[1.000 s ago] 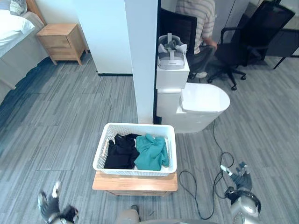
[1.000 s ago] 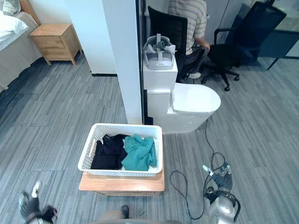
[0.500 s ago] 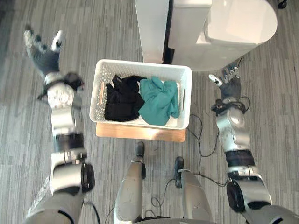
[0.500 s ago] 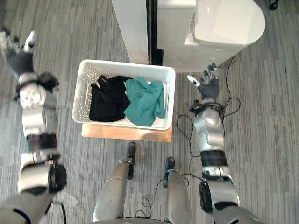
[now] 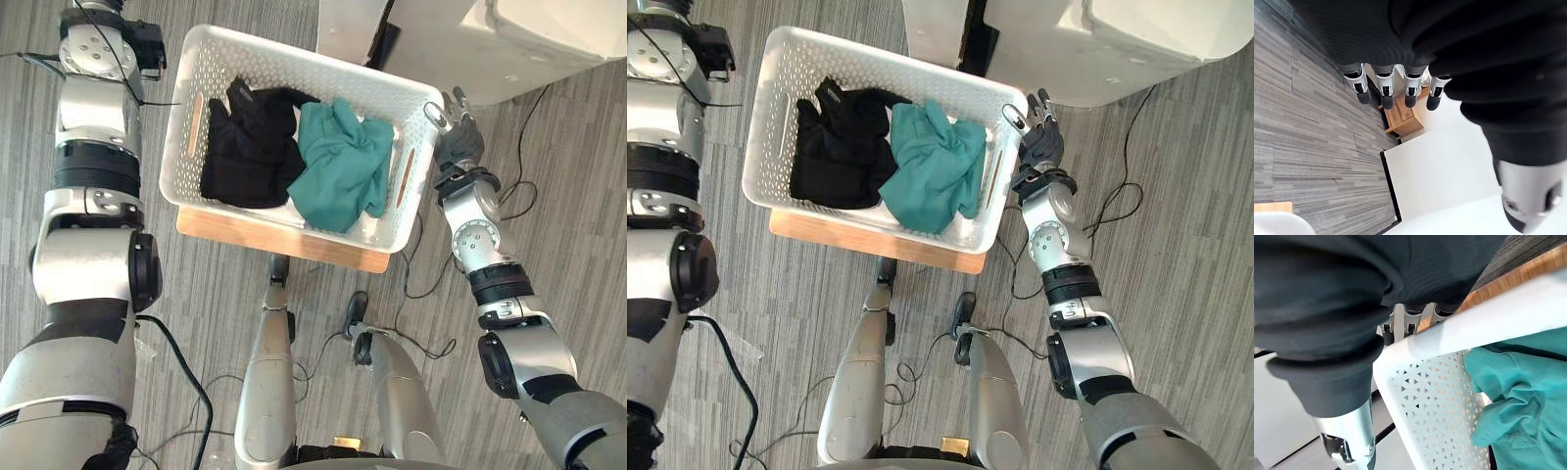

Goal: Pick up the laundry basket with both hands and put the clothes into the washing machine.

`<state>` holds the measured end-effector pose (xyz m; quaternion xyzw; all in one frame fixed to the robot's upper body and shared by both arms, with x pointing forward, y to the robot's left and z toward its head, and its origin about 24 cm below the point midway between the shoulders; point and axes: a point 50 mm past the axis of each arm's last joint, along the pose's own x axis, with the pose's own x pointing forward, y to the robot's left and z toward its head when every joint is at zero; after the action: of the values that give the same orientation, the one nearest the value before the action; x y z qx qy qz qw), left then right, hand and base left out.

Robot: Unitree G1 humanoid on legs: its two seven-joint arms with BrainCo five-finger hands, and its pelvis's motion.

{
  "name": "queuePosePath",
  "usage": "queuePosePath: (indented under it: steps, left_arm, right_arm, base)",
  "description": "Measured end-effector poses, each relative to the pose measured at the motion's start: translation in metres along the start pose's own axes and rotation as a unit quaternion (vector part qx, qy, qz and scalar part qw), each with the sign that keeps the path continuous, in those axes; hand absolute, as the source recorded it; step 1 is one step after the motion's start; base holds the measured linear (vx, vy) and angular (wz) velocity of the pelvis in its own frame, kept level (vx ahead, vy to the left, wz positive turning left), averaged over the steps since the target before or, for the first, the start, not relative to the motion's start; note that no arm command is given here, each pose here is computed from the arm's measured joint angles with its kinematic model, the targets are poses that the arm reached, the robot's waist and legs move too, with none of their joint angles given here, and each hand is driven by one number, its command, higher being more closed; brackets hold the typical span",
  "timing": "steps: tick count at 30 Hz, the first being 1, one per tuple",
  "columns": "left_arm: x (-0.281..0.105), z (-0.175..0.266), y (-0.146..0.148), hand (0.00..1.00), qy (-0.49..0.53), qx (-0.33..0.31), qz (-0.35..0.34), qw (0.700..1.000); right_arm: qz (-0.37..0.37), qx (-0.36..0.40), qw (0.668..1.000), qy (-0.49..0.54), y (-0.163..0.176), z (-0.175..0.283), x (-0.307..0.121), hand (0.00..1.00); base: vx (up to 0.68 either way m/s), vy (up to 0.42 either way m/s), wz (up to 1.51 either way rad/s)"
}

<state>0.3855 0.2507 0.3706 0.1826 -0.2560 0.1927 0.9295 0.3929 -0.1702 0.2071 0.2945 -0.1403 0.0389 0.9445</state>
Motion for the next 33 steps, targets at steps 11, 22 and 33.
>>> queuePosePath:
  steps: [11,22,33]
  left_arm:
    - [-0.011,-0.048,0.019,0.0,0.068,0.152,-0.047,0.985]
    - [-0.042,-0.093,0.006,0.0,0.091,0.374,-0.256,0.887]
    - [-0.056,-0.105,0.004,0.0,0.088,0.43,-0.327,0.837]
  right_arm:
    - [0.037,-0.068,0.996,0.038,-0.004,0.005,0.001,0.0]
    - [0.12,-0.201,0.969,0.081,-0.014,0.016,-0.021,0.0]
    - [0.145,-0.285,0.934,0.158,-0.032,0.009,-0.035,0.0]
  base:
    - [0.0,-0.003,0.01]
    - [0.02,-0.007,-0.02]
    - [0.0,0.001,-0.01]
